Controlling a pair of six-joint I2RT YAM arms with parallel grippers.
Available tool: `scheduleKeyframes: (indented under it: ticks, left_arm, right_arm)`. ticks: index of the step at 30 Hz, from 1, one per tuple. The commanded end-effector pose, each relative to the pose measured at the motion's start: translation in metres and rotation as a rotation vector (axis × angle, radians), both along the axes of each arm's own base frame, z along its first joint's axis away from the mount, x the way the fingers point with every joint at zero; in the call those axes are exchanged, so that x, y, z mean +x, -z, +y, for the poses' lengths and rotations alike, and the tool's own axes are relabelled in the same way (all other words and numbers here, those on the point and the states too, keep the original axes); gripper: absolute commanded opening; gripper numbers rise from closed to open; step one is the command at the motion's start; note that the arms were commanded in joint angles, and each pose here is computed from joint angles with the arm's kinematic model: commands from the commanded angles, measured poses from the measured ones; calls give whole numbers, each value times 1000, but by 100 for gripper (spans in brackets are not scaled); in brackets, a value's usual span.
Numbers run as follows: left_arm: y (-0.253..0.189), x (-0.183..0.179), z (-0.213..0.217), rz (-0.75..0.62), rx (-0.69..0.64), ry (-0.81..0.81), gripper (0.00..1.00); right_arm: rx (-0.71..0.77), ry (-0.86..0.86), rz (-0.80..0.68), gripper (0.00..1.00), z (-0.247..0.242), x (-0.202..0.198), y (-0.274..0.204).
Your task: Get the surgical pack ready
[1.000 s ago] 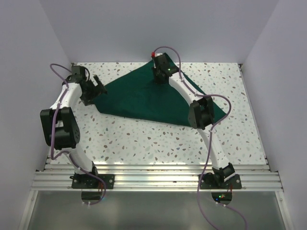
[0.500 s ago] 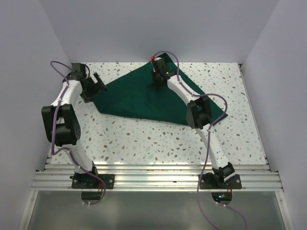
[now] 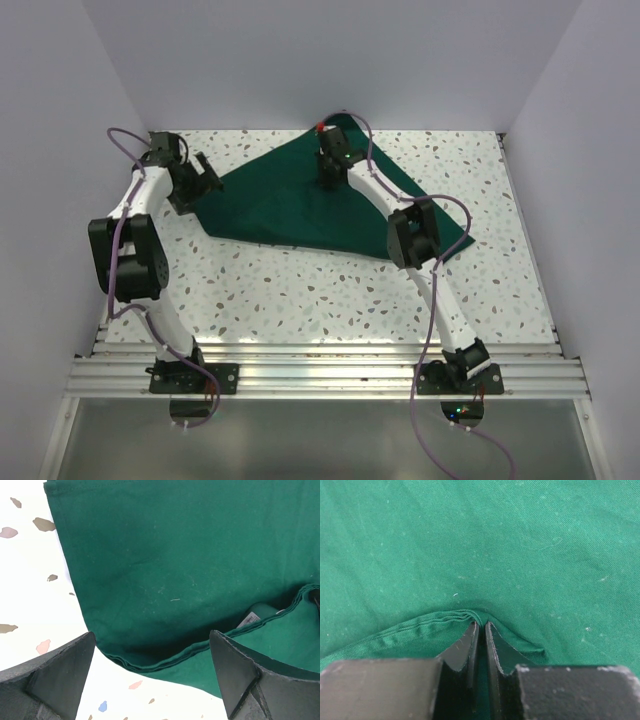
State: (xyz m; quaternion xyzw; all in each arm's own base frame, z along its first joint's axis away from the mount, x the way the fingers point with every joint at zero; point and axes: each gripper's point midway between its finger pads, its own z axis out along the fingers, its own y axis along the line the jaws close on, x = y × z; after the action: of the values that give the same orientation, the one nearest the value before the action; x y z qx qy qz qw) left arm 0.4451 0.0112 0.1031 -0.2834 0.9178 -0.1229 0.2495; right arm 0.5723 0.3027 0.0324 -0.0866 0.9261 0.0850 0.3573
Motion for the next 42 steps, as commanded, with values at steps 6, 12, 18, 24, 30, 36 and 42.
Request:
scheduleKeyframes:
  ticks: [6, 12, 18, 24, 30, 36, 42]
  left_arm:
    - [-8, 9, 4, -25, 6, 12, 100]
    - [-4, 11, 3, -21, 0, 6, 100]
    - [-5, 19, 9, -16, 21, -11, 100]
    - [-7, 31, 7, -40, 10, 5, 100]
    - [1, 52, -17, -104, -49, 117, 75]
    - [46, 70, -37, -56, -141, 174, 26]
    - [90, 44, -29, 108, -134, 106, 0]
  right_arm:
    - [-40, 76, -16, 8, -20, -1, -16]
    - [-74, 99, -48, 4, -29, 3, -31]
    - [-88, 99, -29, 6, -30, 0, -20]
    - [-79, 102, -7, 23, -29, 3, -4]
    - [-50, 98, 5, 23, -24, 1, -4]
    - [-39, 90, 48, 23, -24, -7, -1]
    - [-24, 76, 78, 24, -21, -16, -6]
